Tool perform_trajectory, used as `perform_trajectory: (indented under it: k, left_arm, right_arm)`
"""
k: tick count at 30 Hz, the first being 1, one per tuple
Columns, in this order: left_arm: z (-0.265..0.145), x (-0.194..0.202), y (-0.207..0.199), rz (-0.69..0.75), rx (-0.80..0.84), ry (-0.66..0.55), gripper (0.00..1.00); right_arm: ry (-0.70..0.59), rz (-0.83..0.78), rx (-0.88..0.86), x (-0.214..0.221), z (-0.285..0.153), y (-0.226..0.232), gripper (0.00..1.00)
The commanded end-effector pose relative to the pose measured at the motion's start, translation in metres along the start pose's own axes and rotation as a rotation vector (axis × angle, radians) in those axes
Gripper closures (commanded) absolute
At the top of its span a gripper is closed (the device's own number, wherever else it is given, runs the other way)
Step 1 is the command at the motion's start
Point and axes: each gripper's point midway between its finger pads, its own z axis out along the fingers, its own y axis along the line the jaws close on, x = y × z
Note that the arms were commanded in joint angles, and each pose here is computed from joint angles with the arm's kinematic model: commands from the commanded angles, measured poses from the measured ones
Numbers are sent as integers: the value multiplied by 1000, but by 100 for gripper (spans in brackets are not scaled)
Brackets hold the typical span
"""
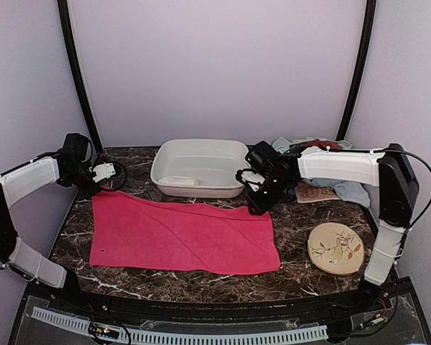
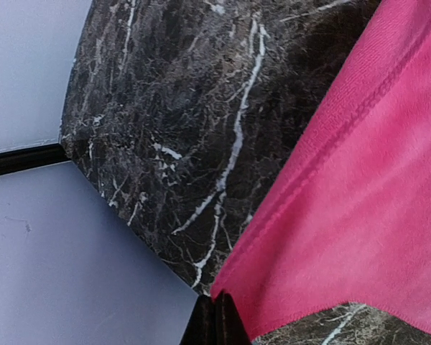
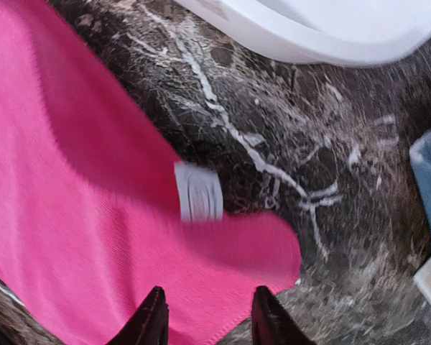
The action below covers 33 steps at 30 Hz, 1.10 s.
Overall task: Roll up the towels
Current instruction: Flatten out the towel at the center of the board, then pick up the towel from the center of the board.
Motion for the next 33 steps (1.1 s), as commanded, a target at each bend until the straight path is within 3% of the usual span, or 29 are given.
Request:
perform_trajectory:
  k: [1,4,8,13,21,28,33]
  left_arm:
    - [-9,-13,31,-28,-101,-58,100]
    - [-4,-10,25,-21,-89,-46,100]
    - [0,-7,19,-26,-79,-46,100]
    - [6,-2,13,-33,-60,-30,100]
    - [6,0,10,-36,-47,-26,100]
    - [9,3,8,-45,-42,-16,100]
    - [10,6,6,-43,-40,-8,100]
  right_arm:
    - [-80,10,29,-20,-3,-13,50]
    - [-89,47,27,-8,-7,-15,37]
    - [-65,112,37,19,2,-22,35]
    - [-81,155,50,21,17,-40,39]
    - [-172,25,-16,-24,17,-36,41]
    - [-142,-33,-95,-34,40,-23,45]
    - [-133,-29,-94,-36,57,-28,57]
